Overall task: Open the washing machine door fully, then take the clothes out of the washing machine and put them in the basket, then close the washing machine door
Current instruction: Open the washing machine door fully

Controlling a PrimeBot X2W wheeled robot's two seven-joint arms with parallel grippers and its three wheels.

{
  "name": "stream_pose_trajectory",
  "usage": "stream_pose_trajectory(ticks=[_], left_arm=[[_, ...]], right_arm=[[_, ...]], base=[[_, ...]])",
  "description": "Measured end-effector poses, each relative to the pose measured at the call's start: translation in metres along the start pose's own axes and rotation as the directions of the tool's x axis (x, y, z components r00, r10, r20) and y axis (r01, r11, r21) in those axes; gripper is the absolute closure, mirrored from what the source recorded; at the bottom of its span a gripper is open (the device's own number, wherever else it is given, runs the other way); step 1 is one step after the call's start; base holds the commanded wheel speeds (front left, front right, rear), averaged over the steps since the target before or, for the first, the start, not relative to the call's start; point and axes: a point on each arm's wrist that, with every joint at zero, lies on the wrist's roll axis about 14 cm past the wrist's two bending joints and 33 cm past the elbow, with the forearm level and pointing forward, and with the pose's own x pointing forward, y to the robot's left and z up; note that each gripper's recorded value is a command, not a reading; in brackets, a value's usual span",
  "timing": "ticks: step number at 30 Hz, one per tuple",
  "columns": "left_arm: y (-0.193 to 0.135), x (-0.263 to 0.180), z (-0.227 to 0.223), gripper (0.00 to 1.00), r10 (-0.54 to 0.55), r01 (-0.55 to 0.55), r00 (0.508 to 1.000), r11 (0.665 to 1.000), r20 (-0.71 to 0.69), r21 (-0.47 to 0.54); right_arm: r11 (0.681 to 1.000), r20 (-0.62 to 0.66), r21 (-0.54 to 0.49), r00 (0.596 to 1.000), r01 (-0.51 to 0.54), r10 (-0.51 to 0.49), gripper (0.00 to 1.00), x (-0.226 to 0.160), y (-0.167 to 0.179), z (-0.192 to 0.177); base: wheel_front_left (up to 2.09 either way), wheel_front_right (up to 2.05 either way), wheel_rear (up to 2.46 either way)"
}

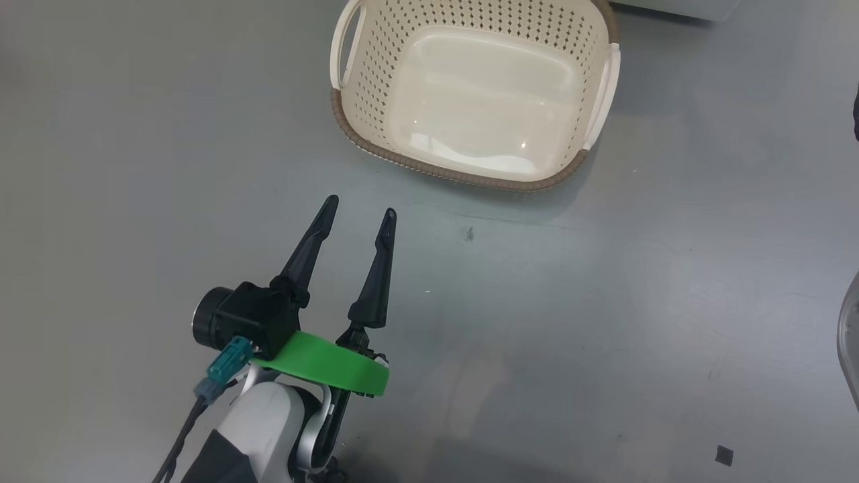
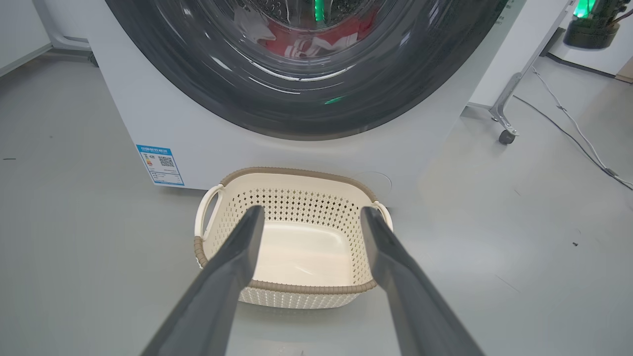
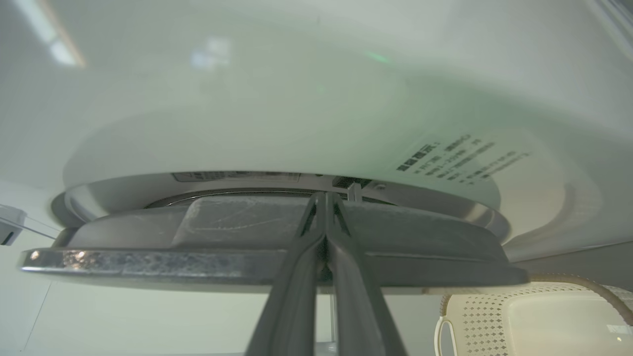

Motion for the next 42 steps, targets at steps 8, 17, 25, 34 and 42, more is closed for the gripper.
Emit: stream_pose_trajectory(ticks=[8, 17, 25, 34, 42], left_arm=[[0.004, -0.001, 0.002, 0.0, 0.017, -0.018, 1.0, 1.0, 0.006, 0.003], [0.007, 0.003, 0.017, 0.0, 0.026, -0.026, 0.998, 1.0, 0.05, 0.0], [0.004, 0.003, 0.021, 0.0, 0.018, -0.018, 0.998, 1.0, 0.062, -0.003], [0.003, 0.004, 0.022, 0.0, 0.016, -0.016, 0.998, 1.0, 0.064, -0.004], [0.002, 0.004, 0.023, 0.0, 0.012, -0.012, 0.998, 1.0, 0.068, -0.004]], right_arm=[[0.997, -0.015, 0.08, 1.0, -0.009, 0.01, 1.0, 0.01, 0.004, -0.001], [0.993, -0.062, 0.118, 0.998, -0.013, 0.02, 1.0, 0.019, 0.009, -0.004], [0.992, -0.087, 0.127, 0.996, 0.009, 0.002, 1.0, 0.02, 0.005, -0.005], [0.989, -0.11, 0.149, 0.994, 0.025, -0.008, 1.0, 0.02, 0.002, -0.006], [0.984, -0.123, 0.173, 0.992, 0.037, -0.016, 1.0, 0.019, 0.0, -0.006]], base=[[0.0, 0.0, 0.0], [0.0, 0.0, 0.0], [0.0, 0.0, 0.0], [0.0, 0.0, 0.0], [0.0, 0.0, 0.0]])
